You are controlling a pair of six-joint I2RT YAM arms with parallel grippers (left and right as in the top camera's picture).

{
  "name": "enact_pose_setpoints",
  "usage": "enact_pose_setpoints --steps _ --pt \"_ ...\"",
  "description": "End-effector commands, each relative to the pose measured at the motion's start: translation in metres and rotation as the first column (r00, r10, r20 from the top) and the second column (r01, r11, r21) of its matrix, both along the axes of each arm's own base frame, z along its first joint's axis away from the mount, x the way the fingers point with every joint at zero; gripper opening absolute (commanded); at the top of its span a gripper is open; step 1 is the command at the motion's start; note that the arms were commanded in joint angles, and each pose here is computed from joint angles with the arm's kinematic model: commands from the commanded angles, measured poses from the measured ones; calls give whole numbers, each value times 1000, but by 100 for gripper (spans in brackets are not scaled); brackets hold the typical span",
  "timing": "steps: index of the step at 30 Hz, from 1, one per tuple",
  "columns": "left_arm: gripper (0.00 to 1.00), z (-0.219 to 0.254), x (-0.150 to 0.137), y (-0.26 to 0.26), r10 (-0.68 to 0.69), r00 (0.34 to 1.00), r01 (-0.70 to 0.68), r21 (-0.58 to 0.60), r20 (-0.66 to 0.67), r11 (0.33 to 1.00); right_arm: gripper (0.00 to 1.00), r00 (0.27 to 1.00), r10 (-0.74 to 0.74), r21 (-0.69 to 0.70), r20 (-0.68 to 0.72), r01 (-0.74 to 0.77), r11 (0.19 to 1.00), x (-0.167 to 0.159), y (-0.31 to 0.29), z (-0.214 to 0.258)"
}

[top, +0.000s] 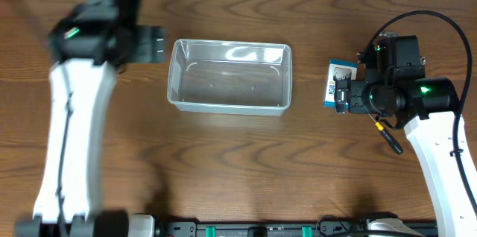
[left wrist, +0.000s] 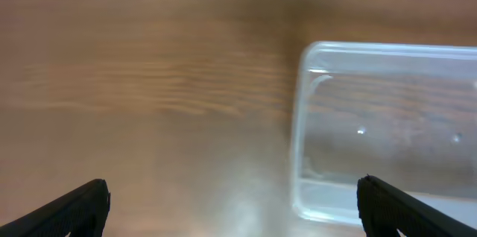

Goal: Pack container
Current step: 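Release the container and retract the left gripper to the left, then lower the right gripper onto the blue screwdriver-set box and grasp it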

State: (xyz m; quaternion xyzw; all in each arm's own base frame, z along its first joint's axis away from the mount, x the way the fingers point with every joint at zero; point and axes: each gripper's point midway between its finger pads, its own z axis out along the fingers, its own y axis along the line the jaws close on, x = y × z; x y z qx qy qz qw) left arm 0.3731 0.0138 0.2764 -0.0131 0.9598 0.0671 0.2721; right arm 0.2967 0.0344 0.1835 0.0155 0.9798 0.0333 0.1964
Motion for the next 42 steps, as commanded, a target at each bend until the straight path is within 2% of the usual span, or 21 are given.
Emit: enact_pose_setpoints --steps 1,6,9,12,18,23,29,42 --pt "98 31 -31 48 177 982 -179 27 69 983 99 990 -114 -22 85 116 993 15 -16 29" --pt "98 43 -69 100 402 911 -401 -29 89 916 99 969 -193 -22 152 198 980 54 -27 70" --pt "98 35 -75 108 430 901 -424 -97 53 901 99 965 -224 -13 136 228 974 81 -27 70" --pt "98 25 -73 113 434 901 -427 -151 12 892 99 962 -261 -8 85 263 965 105 -26 50" --pt "98 11 -68 120 407 913 -408 -131 -35 904 99 945 -320 -25 -59 319 947 135 -22 -23" --pt "98 6 -66 121 406 912 -409 -130 -49 903 99 933 -315 -74 -172 307 949 144 -23 -83" --pt "98 6 -66 121 406 912 -409 -130 -49 903 99 910 -320 -84 -264 308 948 147 -24 -135" --pt "98 6 -66 121 407 912 -409 -130 -49 903 99 865 -308 -117 -396 285 951 130 -26 -185"
